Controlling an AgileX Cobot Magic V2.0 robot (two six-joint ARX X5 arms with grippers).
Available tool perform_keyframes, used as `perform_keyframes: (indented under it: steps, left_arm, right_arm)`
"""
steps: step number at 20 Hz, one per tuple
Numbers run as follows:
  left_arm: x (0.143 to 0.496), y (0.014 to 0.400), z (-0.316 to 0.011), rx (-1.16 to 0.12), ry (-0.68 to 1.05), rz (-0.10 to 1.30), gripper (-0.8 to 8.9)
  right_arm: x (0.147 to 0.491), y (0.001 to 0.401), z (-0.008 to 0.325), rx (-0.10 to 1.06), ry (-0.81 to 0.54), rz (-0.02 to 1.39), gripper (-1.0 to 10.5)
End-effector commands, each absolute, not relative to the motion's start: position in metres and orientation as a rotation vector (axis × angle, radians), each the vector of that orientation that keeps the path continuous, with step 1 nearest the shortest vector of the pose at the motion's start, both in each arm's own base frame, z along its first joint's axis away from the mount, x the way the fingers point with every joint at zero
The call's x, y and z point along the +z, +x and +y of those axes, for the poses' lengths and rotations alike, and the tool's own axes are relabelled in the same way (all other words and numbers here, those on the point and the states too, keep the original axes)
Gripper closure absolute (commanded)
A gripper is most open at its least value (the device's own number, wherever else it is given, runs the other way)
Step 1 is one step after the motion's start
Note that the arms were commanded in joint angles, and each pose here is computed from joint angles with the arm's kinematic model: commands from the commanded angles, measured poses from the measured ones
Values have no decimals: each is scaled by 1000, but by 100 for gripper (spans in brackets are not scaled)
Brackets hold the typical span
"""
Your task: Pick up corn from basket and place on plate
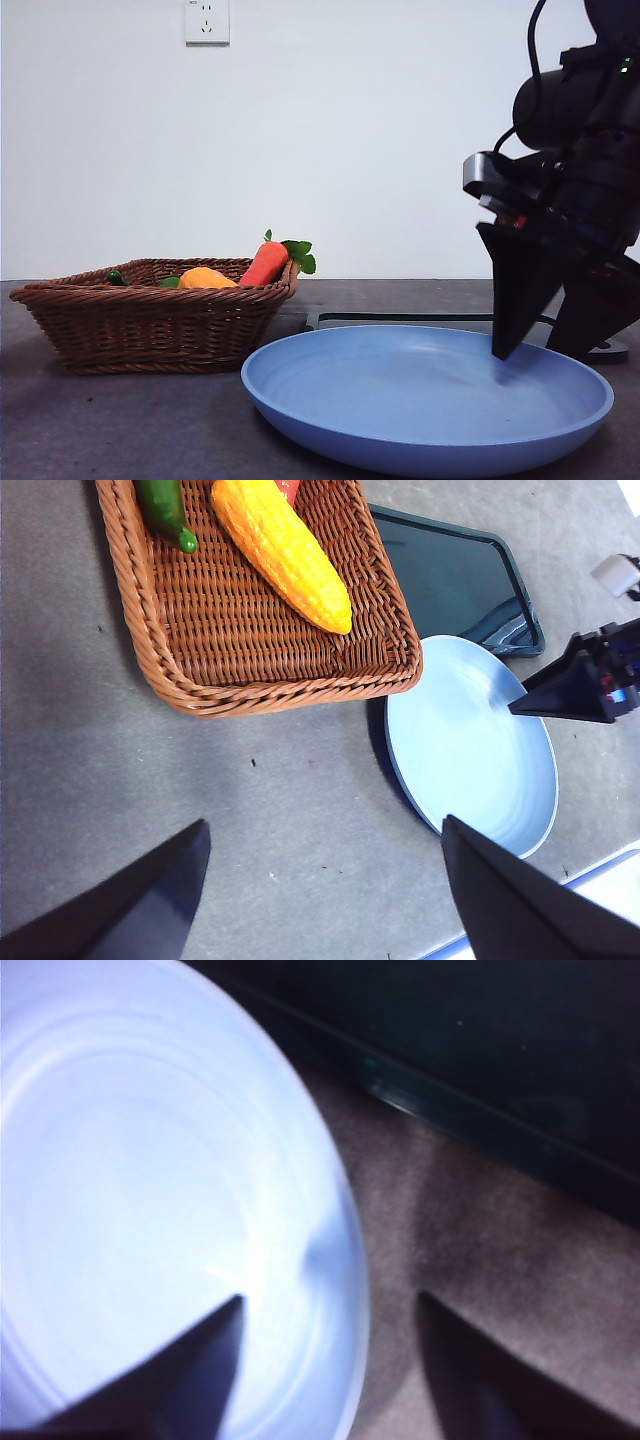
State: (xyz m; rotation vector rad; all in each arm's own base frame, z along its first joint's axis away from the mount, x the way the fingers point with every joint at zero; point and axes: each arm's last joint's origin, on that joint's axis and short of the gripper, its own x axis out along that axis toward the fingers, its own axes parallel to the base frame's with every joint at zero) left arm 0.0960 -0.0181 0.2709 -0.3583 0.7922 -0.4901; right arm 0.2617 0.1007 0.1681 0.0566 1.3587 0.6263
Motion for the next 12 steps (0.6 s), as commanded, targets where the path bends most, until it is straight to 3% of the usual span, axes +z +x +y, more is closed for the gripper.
perform_keyframes:
  steps: [1,2,7,12]
  left_arm:
    - [277,97,-18,-500,-352,771,435]
    - [277,97,-18,-500,-353,772,435]
    - [276,103,-19,-496,-362,801,435]
    - [291,126,-22,-487,-352,826,435]
  right_arm:
    - [165,266,104,636,41,1362,875]
    - [165,266,104,636,41,1361,934]
    - [168,264,103,628,48,1377,944]
    - [202,248,96,635,49,1308,944]
